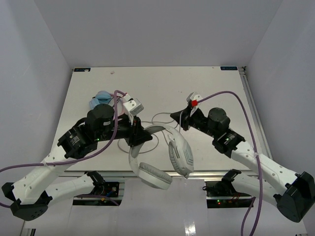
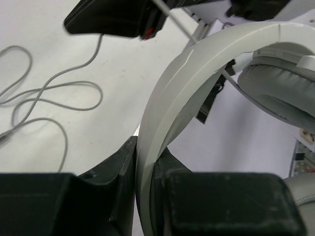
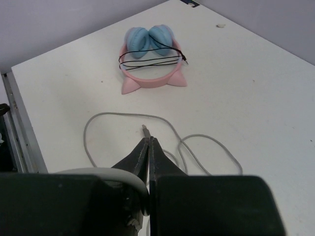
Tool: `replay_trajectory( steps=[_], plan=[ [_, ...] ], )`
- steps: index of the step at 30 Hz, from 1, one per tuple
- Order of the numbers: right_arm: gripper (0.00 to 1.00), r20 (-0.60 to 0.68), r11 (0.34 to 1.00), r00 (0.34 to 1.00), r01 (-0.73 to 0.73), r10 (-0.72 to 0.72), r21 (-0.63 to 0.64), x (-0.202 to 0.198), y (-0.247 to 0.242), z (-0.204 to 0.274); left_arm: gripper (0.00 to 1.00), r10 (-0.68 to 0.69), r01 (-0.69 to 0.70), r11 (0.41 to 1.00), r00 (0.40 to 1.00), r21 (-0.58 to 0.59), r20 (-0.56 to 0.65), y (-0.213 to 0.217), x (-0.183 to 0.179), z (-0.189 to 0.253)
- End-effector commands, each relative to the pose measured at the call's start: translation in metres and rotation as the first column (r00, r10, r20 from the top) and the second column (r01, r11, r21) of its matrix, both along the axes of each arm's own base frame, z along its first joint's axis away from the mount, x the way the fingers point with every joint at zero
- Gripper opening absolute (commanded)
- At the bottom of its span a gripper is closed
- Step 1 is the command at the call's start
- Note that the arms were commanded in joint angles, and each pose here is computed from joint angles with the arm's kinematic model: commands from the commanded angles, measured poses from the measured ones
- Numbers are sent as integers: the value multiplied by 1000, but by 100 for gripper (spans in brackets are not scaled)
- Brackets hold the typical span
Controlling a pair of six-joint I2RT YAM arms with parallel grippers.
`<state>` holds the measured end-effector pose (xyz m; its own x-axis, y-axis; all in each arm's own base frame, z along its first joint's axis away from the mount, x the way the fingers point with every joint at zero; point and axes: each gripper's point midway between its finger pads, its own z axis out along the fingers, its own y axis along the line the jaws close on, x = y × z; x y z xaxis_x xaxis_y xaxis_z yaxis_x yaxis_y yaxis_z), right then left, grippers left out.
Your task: Wrap the headphones
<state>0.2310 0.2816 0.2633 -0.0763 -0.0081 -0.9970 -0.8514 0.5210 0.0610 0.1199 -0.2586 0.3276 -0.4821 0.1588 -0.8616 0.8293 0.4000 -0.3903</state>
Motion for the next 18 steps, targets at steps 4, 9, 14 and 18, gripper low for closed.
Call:
replay_trajectory(
  steps=[4,9,14,18],
  plan=[
    [8,-104,995,994,22,-32,-97,-1,-21,19,0,135,-134,963,991,234,15,15,31,-39],
    [8,-113,992,992,35,-49,-124,-2,-25,27,0,282,-282,878,958,386,60,26,65,-71],
    [8,-126,989,992,1,-20,-146,-10,-26,33,0,424,-434,763,895,479,135,45,92,-87],
    [8,-152,987,987,-80,58,-142,-23,-20,33,0,497,-518,693,847,502,187,56,106,-90]
  ],
)
